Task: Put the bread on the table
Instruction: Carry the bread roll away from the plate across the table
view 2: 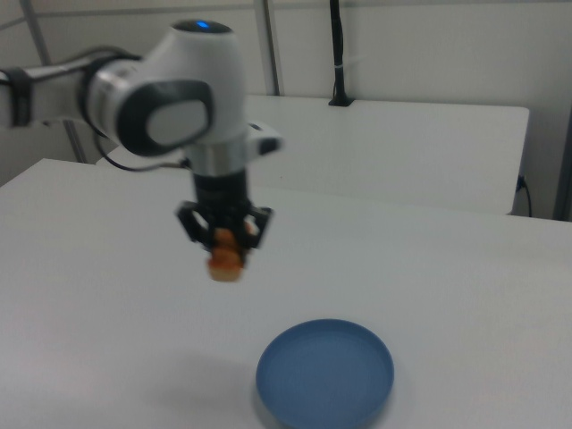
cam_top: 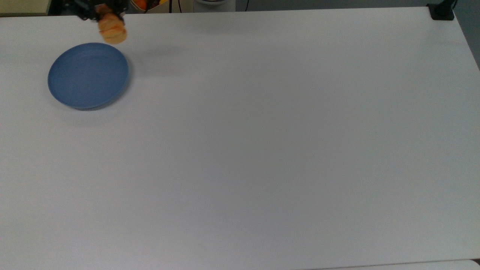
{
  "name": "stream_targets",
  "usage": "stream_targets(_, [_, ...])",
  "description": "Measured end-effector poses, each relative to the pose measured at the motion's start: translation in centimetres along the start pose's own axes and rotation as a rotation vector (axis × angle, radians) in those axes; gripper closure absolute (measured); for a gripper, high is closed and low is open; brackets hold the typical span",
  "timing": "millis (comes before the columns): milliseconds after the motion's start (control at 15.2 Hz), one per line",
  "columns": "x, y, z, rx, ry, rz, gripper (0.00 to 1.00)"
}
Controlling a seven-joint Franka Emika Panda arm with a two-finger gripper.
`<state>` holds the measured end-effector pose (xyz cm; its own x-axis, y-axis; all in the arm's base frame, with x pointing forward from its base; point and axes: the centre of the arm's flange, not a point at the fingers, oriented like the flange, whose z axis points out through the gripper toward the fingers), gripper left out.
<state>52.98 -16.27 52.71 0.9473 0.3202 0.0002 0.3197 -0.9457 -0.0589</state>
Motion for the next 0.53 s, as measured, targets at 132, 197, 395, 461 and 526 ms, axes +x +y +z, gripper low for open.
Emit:
stream_targets(132, [1.3,-6.1,-1.6,0.035,-0.044,-0.031,0.55])
stream_targets(197, [2.0,-9.2,-1.7,0.045,-0.074,-0.046,0.55])
stream_targets(395, [3.8,-17.6,-0.2,0.061,-0.192,-0.098,0.54])
stream_targets(461, [4.3,-20.3,0.5,0.065,-0.222,-0.114,0.54])
stream_targets(526, [4.8,-23.0,1.2,0.067,-0.242,-0.124,0.54])
